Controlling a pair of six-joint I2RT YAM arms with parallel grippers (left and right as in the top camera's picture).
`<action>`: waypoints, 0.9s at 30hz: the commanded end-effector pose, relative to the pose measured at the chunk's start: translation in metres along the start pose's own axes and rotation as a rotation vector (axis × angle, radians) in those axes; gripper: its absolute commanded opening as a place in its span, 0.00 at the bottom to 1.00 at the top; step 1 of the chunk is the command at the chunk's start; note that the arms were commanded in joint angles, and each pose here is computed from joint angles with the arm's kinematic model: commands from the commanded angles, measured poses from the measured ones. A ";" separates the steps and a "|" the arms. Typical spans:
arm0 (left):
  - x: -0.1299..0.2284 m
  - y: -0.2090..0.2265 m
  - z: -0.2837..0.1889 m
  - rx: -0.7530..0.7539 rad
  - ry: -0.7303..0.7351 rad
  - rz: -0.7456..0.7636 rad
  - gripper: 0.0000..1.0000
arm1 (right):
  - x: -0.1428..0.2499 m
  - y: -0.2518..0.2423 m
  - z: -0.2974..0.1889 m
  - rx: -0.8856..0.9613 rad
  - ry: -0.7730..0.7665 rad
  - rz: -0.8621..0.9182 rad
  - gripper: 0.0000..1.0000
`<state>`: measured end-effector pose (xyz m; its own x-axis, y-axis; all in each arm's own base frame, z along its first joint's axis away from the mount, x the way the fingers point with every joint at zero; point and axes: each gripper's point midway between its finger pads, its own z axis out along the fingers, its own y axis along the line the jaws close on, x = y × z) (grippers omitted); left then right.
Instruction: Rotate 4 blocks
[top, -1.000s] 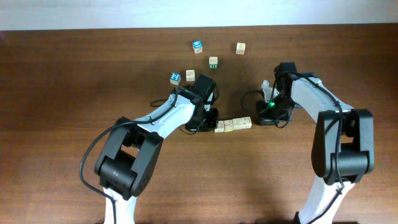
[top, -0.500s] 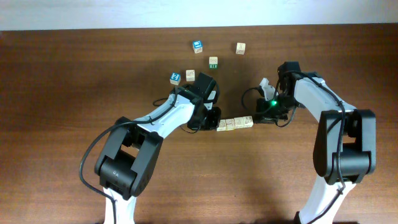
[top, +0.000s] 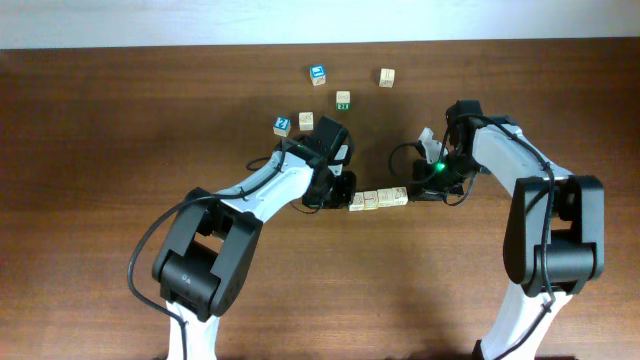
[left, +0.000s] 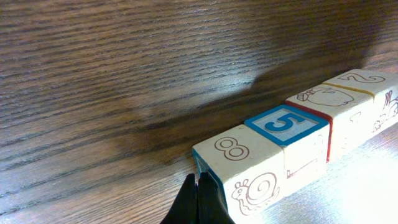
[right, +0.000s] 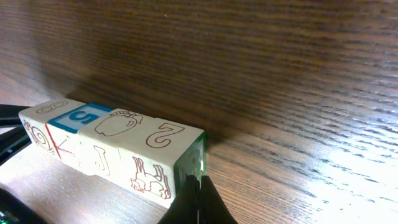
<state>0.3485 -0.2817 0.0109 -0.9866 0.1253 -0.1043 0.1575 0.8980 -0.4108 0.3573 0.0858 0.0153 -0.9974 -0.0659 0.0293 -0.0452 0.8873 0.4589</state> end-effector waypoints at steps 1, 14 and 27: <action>-0.006 -0.004 -0.001 0.002 -0.011 -0.011 0.00 | -0.001 0.000 0.004 0.001 0.011 0.009 0.04; -0.008 -0.007 -0.006 0.069 0.012 -0.129 0.00 | -0.001 0.000 0.004 0.001 0.013 0.009 0.04; -0.009 -0.011 -0.006 0.086 0.009 -0.120 0.00 | 0.003 0.000 0.004 0.000 0.029 0.041 0.04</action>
<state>0.3510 -0.2825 0.0158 -0.9987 0.0252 -0.0433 0.0424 0.8857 -0.4624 0.3536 0.0847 0.0151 -0.9970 -0.0596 0.0492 -0.0309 0.8909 0.4532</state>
